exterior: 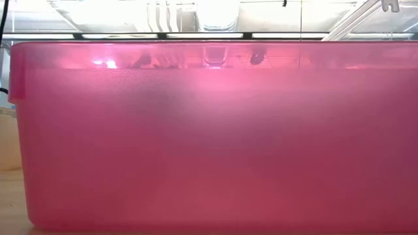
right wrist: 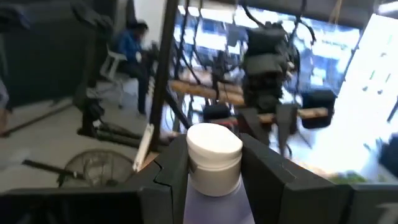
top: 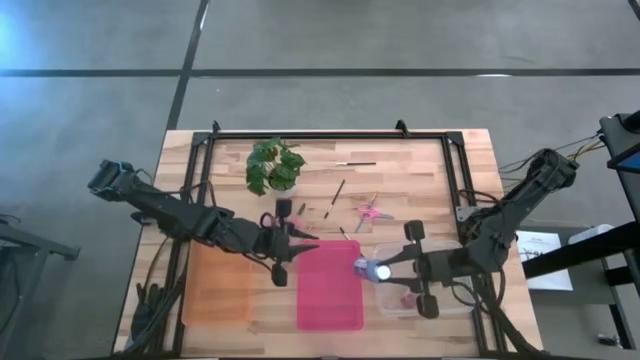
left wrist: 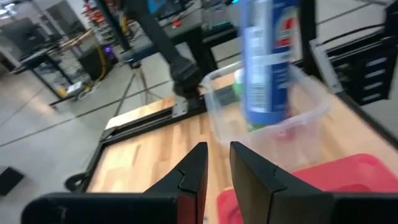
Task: Pick & Place Paint Supplies
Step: Put the purple paint bottle into the transparent bin
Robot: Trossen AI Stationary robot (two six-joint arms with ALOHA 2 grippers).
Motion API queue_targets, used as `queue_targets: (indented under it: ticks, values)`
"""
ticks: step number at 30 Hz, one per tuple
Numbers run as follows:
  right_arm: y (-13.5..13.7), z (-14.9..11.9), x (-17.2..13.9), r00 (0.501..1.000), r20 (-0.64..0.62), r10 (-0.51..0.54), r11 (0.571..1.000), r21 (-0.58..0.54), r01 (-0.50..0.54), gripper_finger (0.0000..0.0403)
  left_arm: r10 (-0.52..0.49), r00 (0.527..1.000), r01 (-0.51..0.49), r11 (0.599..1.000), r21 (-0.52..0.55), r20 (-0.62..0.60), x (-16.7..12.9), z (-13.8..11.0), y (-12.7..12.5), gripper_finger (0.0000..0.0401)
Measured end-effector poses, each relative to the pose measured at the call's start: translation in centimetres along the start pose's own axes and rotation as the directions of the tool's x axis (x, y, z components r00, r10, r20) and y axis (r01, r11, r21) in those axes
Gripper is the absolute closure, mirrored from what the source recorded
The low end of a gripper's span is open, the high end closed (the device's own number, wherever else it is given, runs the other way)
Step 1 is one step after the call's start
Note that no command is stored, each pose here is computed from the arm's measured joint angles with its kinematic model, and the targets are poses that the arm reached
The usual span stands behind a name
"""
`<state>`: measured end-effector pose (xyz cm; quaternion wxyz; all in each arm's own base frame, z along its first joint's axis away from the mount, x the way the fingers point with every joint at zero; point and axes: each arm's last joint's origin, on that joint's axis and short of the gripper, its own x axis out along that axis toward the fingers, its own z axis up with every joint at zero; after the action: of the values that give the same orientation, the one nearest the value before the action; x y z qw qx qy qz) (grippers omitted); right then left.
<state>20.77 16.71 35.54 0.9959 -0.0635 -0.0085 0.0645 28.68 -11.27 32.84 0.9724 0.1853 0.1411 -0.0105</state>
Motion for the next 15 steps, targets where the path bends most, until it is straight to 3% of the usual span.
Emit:
queue_targets:
  ticks: [6, 10, 15]
  values:
    - [-0.1, 1.5, -0.6, 0.990, -0.142, -0.014, 1.000, -0.021, 0.011, 0.0293, -0.039, 0.999, 0.039, 0.999, -0.013, 0.010, -0.1, 0.1, -0.2, 0.0326]
    - [0.0, 2.3, -1.9, 0.988, -0.156, -0.021, 1.000, -0.015, 0.018, 0.0293, -0.054, 0.999, 0.054, 0.998, -0.023, 0.005, -0.1, 0.0, -0.2, 0.0326]
    - [0.1, 0.2, -3.6, 0.975, -0.218, -0.035, 0.999, 0.002, 0.036, 0.0293, -0.078, 0.997, 0.078, 0.997, -0.024, 0.009, -0.1, 0.0, -0.3, 0.0326]
